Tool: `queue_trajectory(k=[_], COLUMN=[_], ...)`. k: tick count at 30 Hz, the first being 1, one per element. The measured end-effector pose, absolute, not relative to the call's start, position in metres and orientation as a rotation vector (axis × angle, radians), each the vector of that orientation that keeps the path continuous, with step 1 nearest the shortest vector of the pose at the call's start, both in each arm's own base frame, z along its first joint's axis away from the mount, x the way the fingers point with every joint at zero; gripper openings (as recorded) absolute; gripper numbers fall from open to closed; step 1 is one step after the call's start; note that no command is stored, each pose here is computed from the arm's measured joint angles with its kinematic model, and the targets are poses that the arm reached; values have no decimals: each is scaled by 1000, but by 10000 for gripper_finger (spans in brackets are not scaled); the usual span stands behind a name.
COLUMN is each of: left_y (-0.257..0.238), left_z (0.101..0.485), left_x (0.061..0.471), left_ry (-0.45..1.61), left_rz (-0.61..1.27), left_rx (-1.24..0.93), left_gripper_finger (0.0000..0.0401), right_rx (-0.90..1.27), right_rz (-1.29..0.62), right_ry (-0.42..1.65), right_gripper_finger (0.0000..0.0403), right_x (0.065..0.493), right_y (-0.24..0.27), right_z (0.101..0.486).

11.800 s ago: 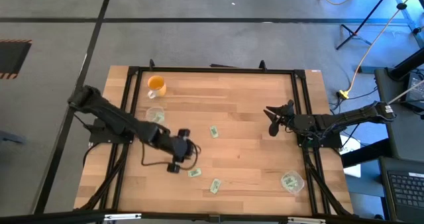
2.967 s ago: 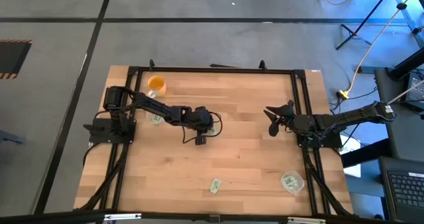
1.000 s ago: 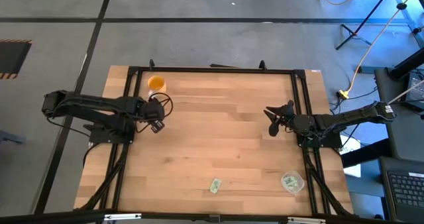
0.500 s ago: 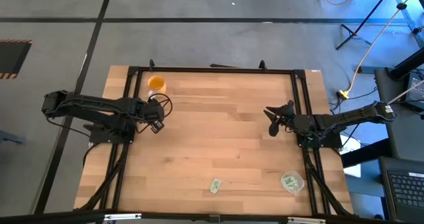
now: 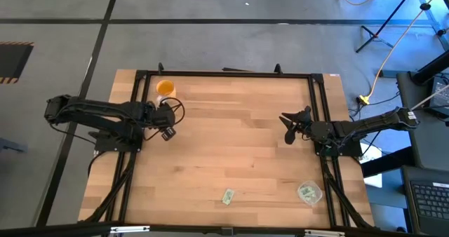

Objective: Pick and place items into bin
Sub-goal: Put the green stevia packet into the top transparent bin

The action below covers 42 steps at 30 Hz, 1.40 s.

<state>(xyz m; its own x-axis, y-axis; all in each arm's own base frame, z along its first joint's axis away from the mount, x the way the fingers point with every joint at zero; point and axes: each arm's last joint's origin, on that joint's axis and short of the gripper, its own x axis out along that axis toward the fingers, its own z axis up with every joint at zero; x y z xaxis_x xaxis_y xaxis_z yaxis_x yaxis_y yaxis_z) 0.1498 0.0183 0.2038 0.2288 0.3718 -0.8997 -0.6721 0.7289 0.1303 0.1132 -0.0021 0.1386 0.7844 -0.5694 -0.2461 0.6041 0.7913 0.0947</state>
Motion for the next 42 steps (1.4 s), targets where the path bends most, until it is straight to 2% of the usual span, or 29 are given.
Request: queue_trajectory(k=[5, 11, 20, 27, 31, 42], left_y=[9, -14, -56, -86, -101, -129], left_z=[232, 248, 214, 189, 184, 155], left_x=[170, 202, 253, 288, 306, 350], left_ry=[973, 737, 710, 563, 576, 778], left_rz=[587, 234, -75, -253, -306, -364], left_rx=[-288, -271, -82, -26, -12, 120], left_gripper_finger=[104, 106, 122, 146, 147, 144], right_rx=[172, 171, 170, 170, 170, 172], right_rz=[-636, -636, -636, -636, -636, -637], right_ry=[210, 210, 211, 211, 210, 210], right_gripper_finger=[106, 106, 106, 106, 106, 106], right_x=[113, 113, 113, 113, 113, 113], right_y=[-2, -2, -2, -2, -2, -2], right_z=[139, 139, 139, 139, 139, 139])
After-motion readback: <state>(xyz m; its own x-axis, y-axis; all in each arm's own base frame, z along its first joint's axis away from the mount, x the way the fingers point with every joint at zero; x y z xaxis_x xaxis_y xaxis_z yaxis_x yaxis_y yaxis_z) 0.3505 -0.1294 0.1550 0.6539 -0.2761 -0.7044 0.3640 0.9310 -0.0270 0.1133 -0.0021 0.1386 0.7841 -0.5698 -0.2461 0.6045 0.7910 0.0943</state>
